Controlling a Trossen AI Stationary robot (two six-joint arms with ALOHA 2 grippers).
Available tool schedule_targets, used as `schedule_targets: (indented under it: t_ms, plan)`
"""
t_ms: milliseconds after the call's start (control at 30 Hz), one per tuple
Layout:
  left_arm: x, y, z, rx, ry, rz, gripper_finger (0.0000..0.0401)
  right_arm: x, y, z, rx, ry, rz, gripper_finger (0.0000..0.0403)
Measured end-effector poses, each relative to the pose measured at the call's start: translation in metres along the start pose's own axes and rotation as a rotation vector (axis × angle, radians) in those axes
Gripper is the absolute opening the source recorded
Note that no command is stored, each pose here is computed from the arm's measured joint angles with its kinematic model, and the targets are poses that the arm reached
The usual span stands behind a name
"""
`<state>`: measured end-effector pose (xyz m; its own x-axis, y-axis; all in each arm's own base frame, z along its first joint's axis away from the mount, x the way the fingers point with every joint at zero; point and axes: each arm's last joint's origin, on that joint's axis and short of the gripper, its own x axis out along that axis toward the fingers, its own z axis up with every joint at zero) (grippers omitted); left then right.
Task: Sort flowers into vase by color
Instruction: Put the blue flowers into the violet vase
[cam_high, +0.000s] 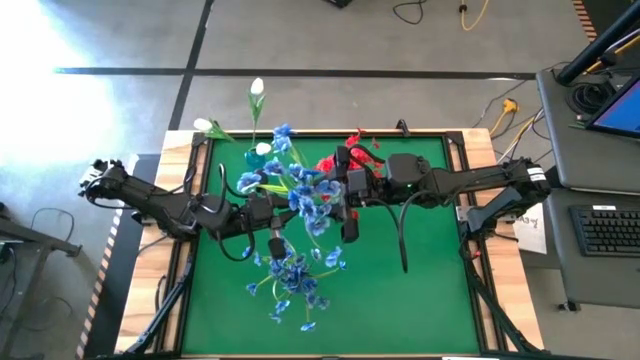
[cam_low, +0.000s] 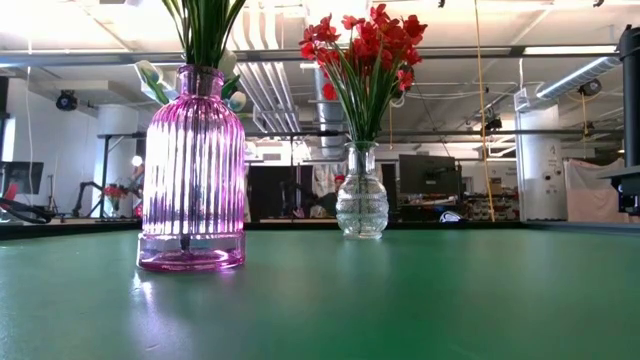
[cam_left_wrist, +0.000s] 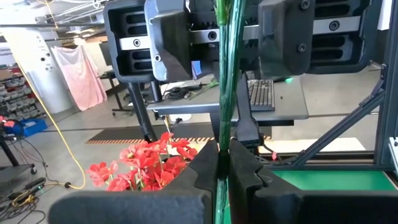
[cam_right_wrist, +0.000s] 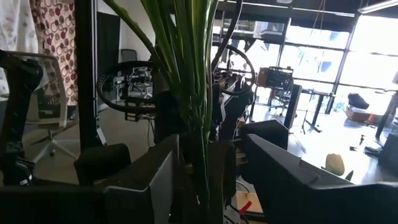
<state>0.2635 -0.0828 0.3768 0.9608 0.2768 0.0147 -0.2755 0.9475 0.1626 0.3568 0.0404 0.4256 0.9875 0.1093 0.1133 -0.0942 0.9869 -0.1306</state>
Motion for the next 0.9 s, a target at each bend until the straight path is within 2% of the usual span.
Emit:
schedule_targets:
  t_ms: [167, 400, 567, 667, 767, 900]
  plan:
    - [0.000, 0.001, 0.000, 0.000, 0.000, 0.002, 0.0000, 0.000, 0.000, 0.000, -0.011, -0.003, 0.000, 0.0130]
    - [0.001, 0.001, 0.000, -0.003, -0.003, 0.005, 0.0000, 0.000, 0.000, 0.004, -0.029, -0.003, 0.008, 0.0024]
    - [0.001, 0.001, 0.001, -0.018, -0.008, 0.014, 0.0000, 0.001, 0.000, 0.004, -0.042, -0.005, 0.010, 0.0015]
    - [-0.001, 0.001, 0.002, -0.013, -0.011, 0.012, 0.0015, 0.000, 0.000, 0.007, -0.048, -0.011, 0.009, 0.0014]
    - [-0.005, 0.000, 0.006, -0.003, -0.003, -0.001, 0.0052, -0.003, -0.001, 0.011, -0.050, -0.023, 0.009, 0.0013]
    - [-0.011, 0.002, 0.019, 0.016, 0.018, -0.020, 0.0122, -0.013, -0.002, 0.023, -0.061, -0.060, 0.005, 0.0013]
